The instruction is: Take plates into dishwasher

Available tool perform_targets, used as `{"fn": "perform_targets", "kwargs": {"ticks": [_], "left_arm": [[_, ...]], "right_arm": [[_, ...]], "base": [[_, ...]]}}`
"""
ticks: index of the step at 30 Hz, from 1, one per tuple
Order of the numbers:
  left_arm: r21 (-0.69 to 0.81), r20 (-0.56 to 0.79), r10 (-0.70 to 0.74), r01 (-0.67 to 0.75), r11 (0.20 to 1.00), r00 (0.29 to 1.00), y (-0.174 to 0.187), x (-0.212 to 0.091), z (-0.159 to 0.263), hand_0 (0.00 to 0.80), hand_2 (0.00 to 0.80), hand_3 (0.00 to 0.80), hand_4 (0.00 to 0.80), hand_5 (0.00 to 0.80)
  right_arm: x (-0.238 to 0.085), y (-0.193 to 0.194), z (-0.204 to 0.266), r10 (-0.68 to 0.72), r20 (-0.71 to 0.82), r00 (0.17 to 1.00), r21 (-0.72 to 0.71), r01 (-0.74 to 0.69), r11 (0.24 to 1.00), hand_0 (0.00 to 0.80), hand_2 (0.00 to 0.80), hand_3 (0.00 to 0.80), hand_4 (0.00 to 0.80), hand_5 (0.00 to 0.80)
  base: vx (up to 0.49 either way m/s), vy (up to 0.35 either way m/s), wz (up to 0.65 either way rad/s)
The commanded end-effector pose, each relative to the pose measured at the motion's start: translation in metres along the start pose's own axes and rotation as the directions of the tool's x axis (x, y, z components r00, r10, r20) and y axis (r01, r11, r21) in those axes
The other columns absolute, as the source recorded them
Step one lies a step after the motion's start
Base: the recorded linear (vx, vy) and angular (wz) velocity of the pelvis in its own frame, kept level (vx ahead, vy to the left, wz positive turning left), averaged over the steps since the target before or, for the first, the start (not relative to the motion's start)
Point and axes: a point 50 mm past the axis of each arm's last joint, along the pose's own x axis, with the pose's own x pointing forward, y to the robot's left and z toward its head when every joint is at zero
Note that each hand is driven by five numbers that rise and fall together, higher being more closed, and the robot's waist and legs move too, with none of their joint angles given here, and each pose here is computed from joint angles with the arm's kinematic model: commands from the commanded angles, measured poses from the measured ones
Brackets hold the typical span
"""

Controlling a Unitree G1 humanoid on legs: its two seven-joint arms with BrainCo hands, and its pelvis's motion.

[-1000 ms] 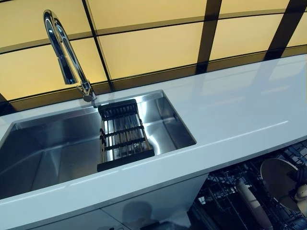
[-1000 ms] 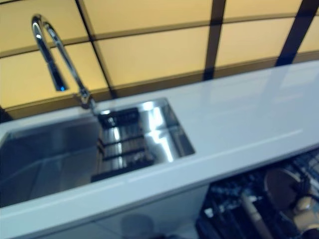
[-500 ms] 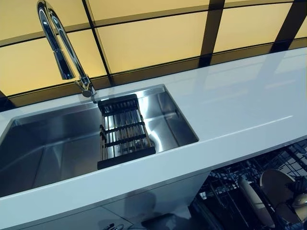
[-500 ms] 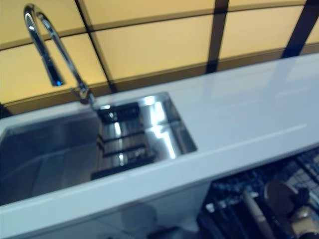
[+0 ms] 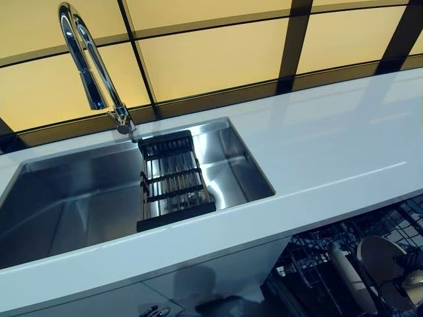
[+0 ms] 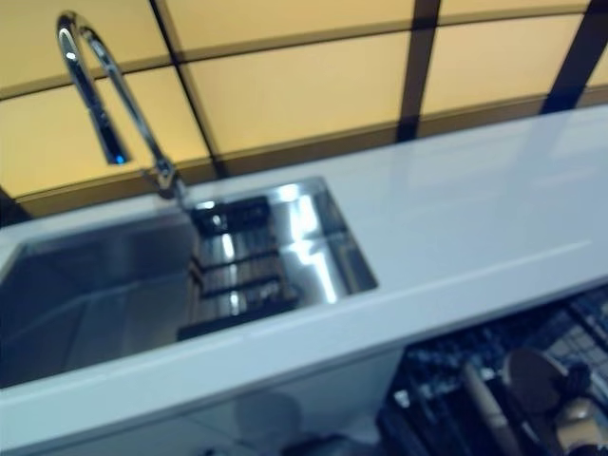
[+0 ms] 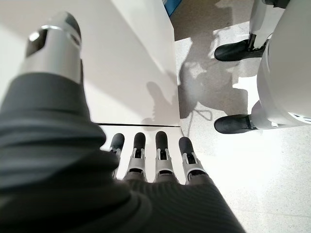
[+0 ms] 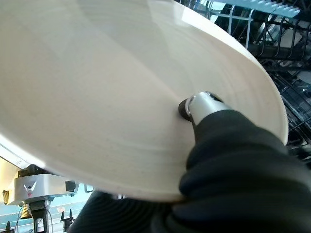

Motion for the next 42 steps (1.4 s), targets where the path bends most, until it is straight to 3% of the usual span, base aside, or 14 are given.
{"fn": "perform_targets", "kwargs": {"ticks": [1, 12, 13, 29, 39, 42], "left_arm": [[0.058, 0.053, -0.030, 0.027, 0.998, 0.998, 0.000, 0.005, 0.021, 0.000, 0.000, 0.000, 0.000, 0.000], [0.055, 0.045, -0.041, 0.038, 0.998, 0.998, -0.004, 0.006, 0.018, 0.000, 0.000, 0.000, 0.000, 0.000], [0.053, 0.046, -0.041, 0.039, 0.998, 0.998, -0.005, 0.006, 0.018, 0.000, 0.000, 0.000, 0.000, 0.000], [0.056, 0.038, 0.005, -0.007, 0.998, 0.999, 0.006, 0.003, 0.015, 0.000, 0.000, 0.000, 0.000, 0.000], [0.042, 0.030, 0.052, -0.053, 0.998, 0.998, 0.013, 0.001, 0.014, 0.000, 0.000, 0.000, 0.000, 0.000], [0.022, 0.018, 0.101, -0.101, 0.995, 0.995, 0.020, 0.000, 0.013, 0.000, 0.000, 0.000, 0.000, 0.000]], "right_arm": [[-0.003, 0.029, 0.025, 0.106, 0.033, 0.994, 0.142, -0.110, 0.984, 0.800, 0.800, 0.800, 0.800, 0.800], [-0.007, 0.041, 0.039, 0.158, 0.076, 0.985, 0.182, -0.169, 0.969, 0.800, 0.800, 0.800, 0.800, 0.800], [-0.008, 0.042, 0.043, 0.157, 0.078, 0.984, 0.192, -0.169, 0.967, 0.000, 0.000, 0.000, 0.000, 0.000], [-0.007, 0.031, 0.032, 0.163, 0.050, 0.985, 0.221, -0.170, 0.960, 0.000, 0.000, 0.000, 0.000, 0.000], [-0.003, -0.009, 0.032, 0.086, 0.047, 0.995, 0.213, -0.094, 0.972, 0.000, 0.000, 0.000, 0.000, 0.000], [-0.001, -0.038, 0.033, 0.048, 0.045, 0.998, 0.197, -0.056, 0.979, 0.000, 0.000, 0.000, 0.000, 0.000]], "base": [[-0.005, 0.022, 0.03], [-0.002, 0.012, 0.03], [0.000, 0.000, 0.00], [0.000, 0.000, 0.00], [0.002, 0.002, 0.00], [0.023, 0.024, -0.03]]}}
